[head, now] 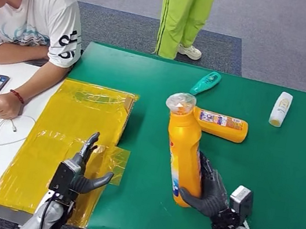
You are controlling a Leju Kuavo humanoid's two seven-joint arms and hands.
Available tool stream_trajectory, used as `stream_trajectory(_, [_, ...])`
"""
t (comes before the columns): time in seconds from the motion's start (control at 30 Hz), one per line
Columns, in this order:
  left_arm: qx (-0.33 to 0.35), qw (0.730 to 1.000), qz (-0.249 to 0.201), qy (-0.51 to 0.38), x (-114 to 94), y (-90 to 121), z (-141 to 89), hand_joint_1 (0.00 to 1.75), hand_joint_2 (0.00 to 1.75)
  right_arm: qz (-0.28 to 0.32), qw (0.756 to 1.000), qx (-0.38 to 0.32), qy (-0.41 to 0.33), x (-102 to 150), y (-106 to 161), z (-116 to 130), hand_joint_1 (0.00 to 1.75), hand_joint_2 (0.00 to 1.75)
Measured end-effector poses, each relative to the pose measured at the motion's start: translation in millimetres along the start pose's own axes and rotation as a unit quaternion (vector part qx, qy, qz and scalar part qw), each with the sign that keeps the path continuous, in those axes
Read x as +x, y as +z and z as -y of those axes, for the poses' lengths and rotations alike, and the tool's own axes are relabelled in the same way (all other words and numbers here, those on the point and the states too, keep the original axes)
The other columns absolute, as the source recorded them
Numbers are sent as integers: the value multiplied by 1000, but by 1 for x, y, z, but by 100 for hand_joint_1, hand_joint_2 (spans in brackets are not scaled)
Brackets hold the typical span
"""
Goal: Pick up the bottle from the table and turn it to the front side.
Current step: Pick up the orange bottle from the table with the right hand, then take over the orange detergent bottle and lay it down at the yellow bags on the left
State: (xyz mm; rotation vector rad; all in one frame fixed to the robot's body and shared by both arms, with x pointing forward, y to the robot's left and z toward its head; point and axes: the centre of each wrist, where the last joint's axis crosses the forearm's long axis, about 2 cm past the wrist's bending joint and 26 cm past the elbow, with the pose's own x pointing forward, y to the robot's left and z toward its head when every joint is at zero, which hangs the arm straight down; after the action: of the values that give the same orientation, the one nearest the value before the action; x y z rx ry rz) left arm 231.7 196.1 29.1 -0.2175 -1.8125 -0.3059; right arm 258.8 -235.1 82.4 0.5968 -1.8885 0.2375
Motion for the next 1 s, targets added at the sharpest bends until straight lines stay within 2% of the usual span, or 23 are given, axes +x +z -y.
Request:
stream_trajectory(0.13, [-1,1000,0,-2,1,-1,1,0,175,14,998,-27,47,6,-4,-10,175,175])
stream_trajectory(0.27, [-1,1000,-2,-1,1,-1,1,0,175,33,998,-37,41,11,-7,-16,175,175])
stream_trajectory(0.7, [-3,1000,-3,1,2,-2,1,0,175,90,988,9,-125,24,-18,-21,175,175])
stream_trajectory(0.87, [-25,999,4,23,4,-7,-1,0,175,77,991,19,-105,23,-21,-19,175,175])
stream_trajectory(1.0, [-58,996,23,67,12,-21,-6,0,175,58,995,23,-75,14,-24,-23,175,175])
